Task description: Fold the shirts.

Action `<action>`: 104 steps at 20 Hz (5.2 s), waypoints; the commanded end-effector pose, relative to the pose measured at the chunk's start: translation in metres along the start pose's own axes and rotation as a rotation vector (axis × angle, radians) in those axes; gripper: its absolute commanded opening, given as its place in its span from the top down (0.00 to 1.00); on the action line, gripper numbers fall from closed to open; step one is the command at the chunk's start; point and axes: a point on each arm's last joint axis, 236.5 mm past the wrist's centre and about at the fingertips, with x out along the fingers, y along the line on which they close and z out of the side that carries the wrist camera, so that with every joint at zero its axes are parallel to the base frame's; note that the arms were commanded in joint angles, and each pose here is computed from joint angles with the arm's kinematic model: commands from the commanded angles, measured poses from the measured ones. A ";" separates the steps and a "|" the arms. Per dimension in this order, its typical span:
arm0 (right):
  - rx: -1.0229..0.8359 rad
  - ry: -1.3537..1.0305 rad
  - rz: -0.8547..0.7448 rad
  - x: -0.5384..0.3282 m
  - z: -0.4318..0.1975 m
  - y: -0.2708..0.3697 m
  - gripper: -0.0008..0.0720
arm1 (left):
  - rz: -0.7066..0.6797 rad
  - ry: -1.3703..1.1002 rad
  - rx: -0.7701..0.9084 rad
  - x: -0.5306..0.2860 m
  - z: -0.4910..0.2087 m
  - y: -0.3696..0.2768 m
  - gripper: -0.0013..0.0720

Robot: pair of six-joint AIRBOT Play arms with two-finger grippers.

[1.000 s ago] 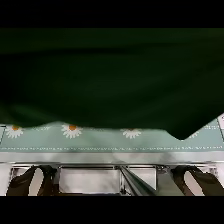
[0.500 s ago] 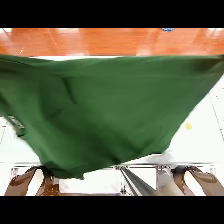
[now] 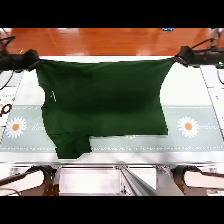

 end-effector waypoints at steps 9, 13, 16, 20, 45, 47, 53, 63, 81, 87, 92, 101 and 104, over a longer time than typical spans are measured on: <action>0.069 0.347 0.136 0.046 -0.043 -0.022 0.96 | -0.063 0.387 0.003 0.050 -0.071 0.016 0.96; 0.072 0.523 0.009 0.039 -0.093 -0.061 0.96 | -0.094 0.582 -0.002 0.043 -0.134 0.025 0.96; 0.118 0.605 -0.018 0.044 -0.129 -0.076 0.96 | -0.079 0.658 -0.046 0.044 -0.169 0.037 0.96; 0.138 0.655 -0.096 0.041 -0.147 -0.096 0.96 | -0.018 0.702 -0.026 0.041 -0.184 0.055 0.96; 0.277 0.404 -0.075 -0.037 -0.221 -0.070 0.43 | 0.193 0.702 -0.516 -0.090 -0.317 0.145 0.29; 0.324 0.401 -0.032 -0.037 -0.253 -0.058 0.43 | 0.129 0.684 -0.593 -0.084 -0.333 0.131 0.29; 0.381 0.378 0.020 -0.035 -0.273 -0.045 0.43 | 0.045 0.809 -0.650 -0.073 -0.370 0.094 0.29; 0.503 0.423 -0.189 -0.067 -0.295 -0.110 0.43 | -0.022 0.875 -0.479 -0.060 -0.379 0.064 0.96; 0.401 0.599 -0.015 -0.032 -0.303 -0.062 0.96 | -0.059 0.801 -0.447 -0.057 -0.342 0.064 0.96; 0.282 0.519 -0.020 -0.025 -0.243 -0.061 0.96 | -0.039 0.559 -0.393 -0.039 -0.237 0.078 0.96; 0.258 0.381 -0.001 0.011 -0.174 -0.060 0.96 | -0.074 0.469 -0.303 -0.006 -0.171 0.055 0.96; 0.360 0.318 0.103 0.070 -0.120 -0.074 0.95 | -0.085 0.448 -0.259 0.078 -0.104 0.052 0.96; 0.372 0.308 0.114 0.080 -0.112 -0.078 0.96 | -0.081 0.441 -0.283 0.098 -0.091 0.055 0.96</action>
